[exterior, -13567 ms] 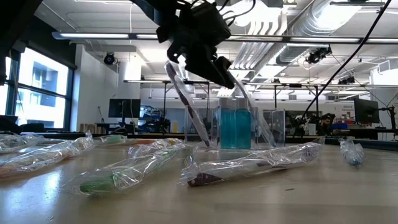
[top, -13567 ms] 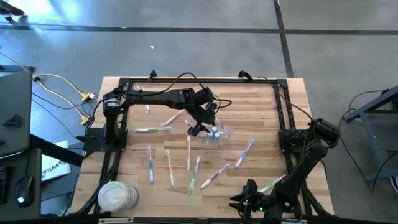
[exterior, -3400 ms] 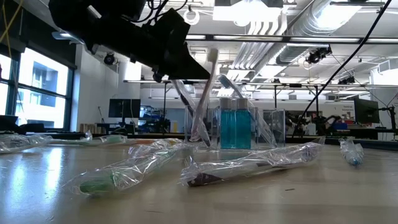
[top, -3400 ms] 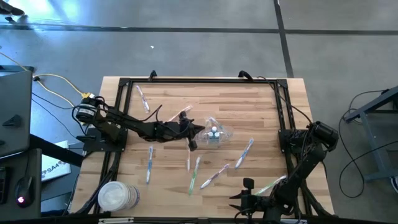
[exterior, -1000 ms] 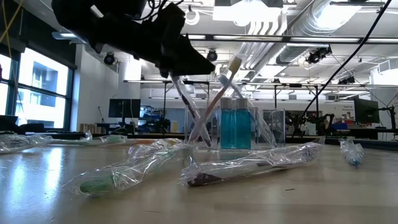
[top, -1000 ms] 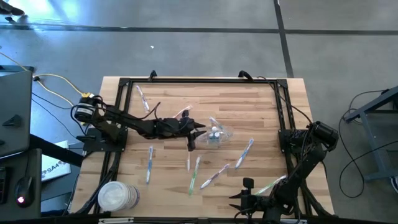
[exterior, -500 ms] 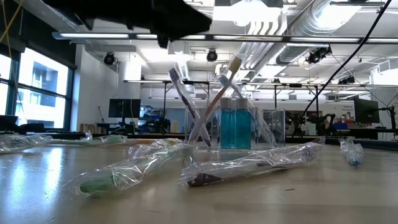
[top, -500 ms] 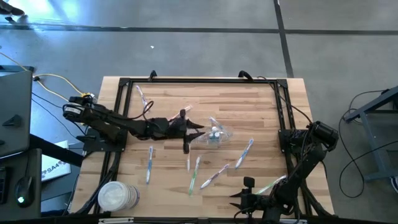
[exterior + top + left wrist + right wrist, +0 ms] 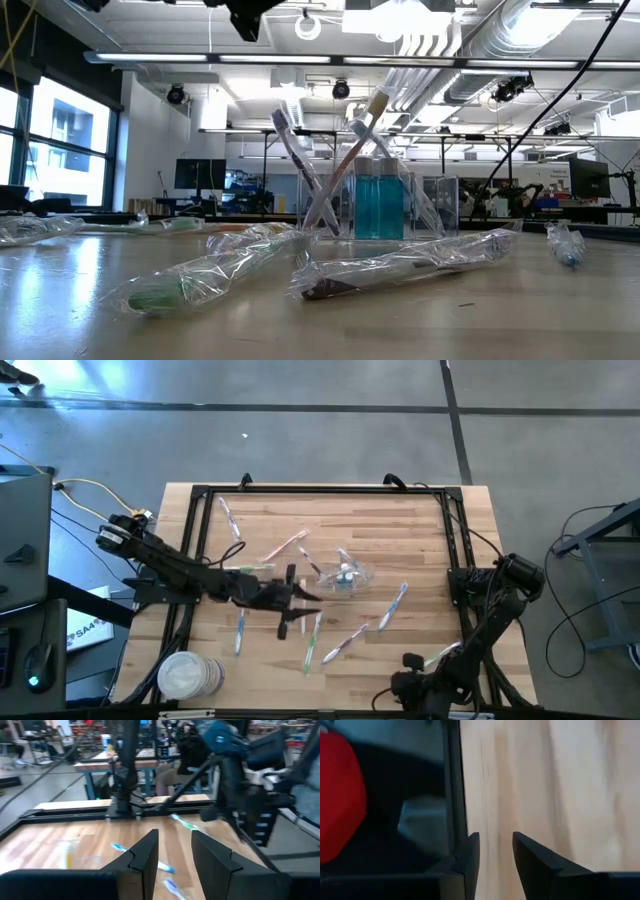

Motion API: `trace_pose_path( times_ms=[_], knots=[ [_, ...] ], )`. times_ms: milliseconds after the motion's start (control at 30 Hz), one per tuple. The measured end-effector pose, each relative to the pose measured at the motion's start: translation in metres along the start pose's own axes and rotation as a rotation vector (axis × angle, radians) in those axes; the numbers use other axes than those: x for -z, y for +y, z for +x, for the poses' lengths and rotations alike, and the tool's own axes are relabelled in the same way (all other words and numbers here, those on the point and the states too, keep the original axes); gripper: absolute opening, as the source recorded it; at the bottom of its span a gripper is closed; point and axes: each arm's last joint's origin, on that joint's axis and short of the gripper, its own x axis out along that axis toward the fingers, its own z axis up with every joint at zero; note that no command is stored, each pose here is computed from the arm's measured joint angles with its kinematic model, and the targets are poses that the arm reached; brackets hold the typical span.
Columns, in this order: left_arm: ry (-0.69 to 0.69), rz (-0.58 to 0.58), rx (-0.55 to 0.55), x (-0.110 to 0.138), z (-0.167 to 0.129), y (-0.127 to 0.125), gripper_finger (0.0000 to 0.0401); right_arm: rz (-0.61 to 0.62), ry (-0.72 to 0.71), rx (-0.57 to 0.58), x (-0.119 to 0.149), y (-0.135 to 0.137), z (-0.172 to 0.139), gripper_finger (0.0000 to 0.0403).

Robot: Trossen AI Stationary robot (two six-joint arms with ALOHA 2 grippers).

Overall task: Pick & Place toothbrushing station
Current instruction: Put the bottom right green toothbrush into the wire organizer

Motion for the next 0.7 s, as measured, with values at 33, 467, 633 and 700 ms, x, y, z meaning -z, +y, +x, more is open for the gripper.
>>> trace_pose_path(
  times_ms=[33,467,633,700],
  knots=[
    [0.002,0.001,0.009,0.0,-0.001,-0.003,0.0118,0.041,0.057,0.003,0.002,-0.002,-0.001,0.0109],
    [0.039,0.011,0.031,0.004,-0.002,-0.009,0.0118,0.415,0.502,0.153,0.021,-0.017,-0.008,0.0109],
    [0.044,0.012,0.031,0.005,-0.002,-0.009,0.0118,0.494,0.613,0.22,0.025,-0.022,-0.011,0.0109],
    [0.056,0.016,0.03,0.006,-0.002,-0.009,0.0118,0.496,0.632,0.288,0.028,-0.027,-0.013,0.0109]
  ],
)
